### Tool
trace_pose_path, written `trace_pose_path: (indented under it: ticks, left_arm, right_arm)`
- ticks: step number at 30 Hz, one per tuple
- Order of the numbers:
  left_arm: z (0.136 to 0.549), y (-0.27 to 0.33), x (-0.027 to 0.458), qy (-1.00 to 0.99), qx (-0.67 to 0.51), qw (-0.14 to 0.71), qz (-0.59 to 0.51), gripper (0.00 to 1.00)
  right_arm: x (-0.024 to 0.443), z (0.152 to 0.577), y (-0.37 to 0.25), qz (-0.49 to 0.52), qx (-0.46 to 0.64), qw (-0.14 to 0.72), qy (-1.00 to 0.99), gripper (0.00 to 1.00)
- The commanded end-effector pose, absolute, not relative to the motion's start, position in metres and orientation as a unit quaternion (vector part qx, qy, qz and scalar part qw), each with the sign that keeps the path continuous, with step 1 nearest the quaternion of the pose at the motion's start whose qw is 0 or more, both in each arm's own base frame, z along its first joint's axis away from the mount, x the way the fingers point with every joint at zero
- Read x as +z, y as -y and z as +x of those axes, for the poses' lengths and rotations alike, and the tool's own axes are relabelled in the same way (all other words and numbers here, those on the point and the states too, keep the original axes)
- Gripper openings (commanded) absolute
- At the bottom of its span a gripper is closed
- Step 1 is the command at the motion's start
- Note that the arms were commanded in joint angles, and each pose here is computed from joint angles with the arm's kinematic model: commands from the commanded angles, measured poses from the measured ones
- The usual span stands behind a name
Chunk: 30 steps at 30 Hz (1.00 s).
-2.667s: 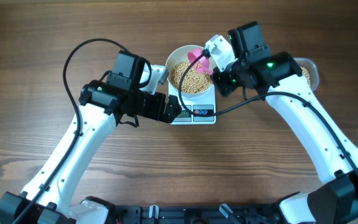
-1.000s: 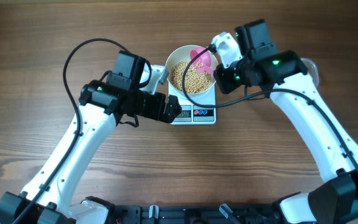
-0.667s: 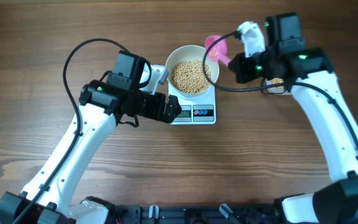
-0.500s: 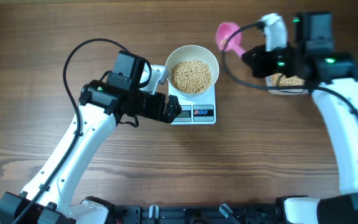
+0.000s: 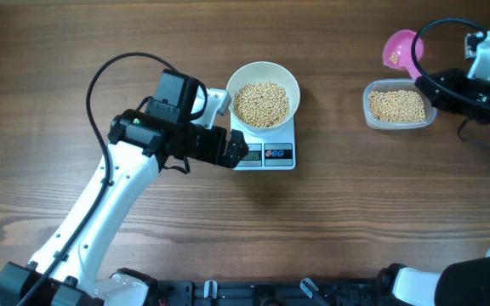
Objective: Scoop item into bowl and weigh 150g on scale
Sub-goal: 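Move the scoop right and lower it into the soybean tub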
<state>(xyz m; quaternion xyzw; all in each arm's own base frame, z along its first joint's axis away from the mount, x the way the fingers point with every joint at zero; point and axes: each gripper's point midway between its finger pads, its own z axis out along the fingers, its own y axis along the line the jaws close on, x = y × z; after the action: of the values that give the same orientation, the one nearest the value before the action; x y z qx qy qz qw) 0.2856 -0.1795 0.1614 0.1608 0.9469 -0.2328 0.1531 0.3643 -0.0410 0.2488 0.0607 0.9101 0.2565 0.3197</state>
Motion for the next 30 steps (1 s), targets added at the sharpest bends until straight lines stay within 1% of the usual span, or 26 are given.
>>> trace_pose_path:
  ticks: [1, 4, 6, 14, 17, 19, 22, 24, 30]
  left_arm:
    - [0.287, 0.181, 0.163, -0.944, -0.236, 0.156, 0.169, 1.0]
    - [0.287, 0.181, 0.163, -0.944, -0.236, 0.155, 0.169, 1.0]
    - [0.287, 0.181, 0.163, -0.944, -0.236, 0.155, 0.169, 1.0]
    - [0.287, 0.181, 0.163, -0.944, -0.236, 0.155, 0.169, 1.0]
    - [0.287, 0.181, 0.163, -0.944, -0.236, 0.155, 0.169, 1.0]
    - [0.287, 0.181, 0.163, -0.944, -0.236, 0.155, 0.169, 1.0]
    - [0.287, 0.181, 0.163, -0.944, -0.236, 0.155, 0.169, 1.0]
    - [0.287, 0.181, 0.163, -0.944, -0.236, 0.155, 0.169, 1.0]
    - [0.287, 0.181, 0.163, -0.944, -0.236, 0.155, 0.169, 1.0]
  right_arm:
    - [0.252, 0.354, 0.082, 0.083, 0.16, 0.332, -0.926, 0.04]
    - [0.235, 0.341, 0.109, 0.1, 0.074, 0.296, -0.947, 0.04]
    - [0.23, 0.339, 0.117, 0.106, 0.051, 0.287, -0.951, 0.05]
    - [0.215, 0.341, 0.124, 0.076, -0.02, 0.252, -0.965, 0.04]
    - [0.211, 0.348, 0.106, 0.064, -0.012, 0.247, -0.967, 0.04]
    - [0.201, 0.346, 0.1, 0.084, 0.002, 0.233, -0.969, 0.04]
    - [0.18, 0.347, 0.084, 0.093, 0.055, 0.221, -0.969, 0.04]
    - [0.175, 0.348, 0.08, 0.096, 0.068, 0.219, -0.969, 0.04]
    - [0.172, 0.352, 0.08, 0.172, 0.088, 0.213, -0.958, 0.04]
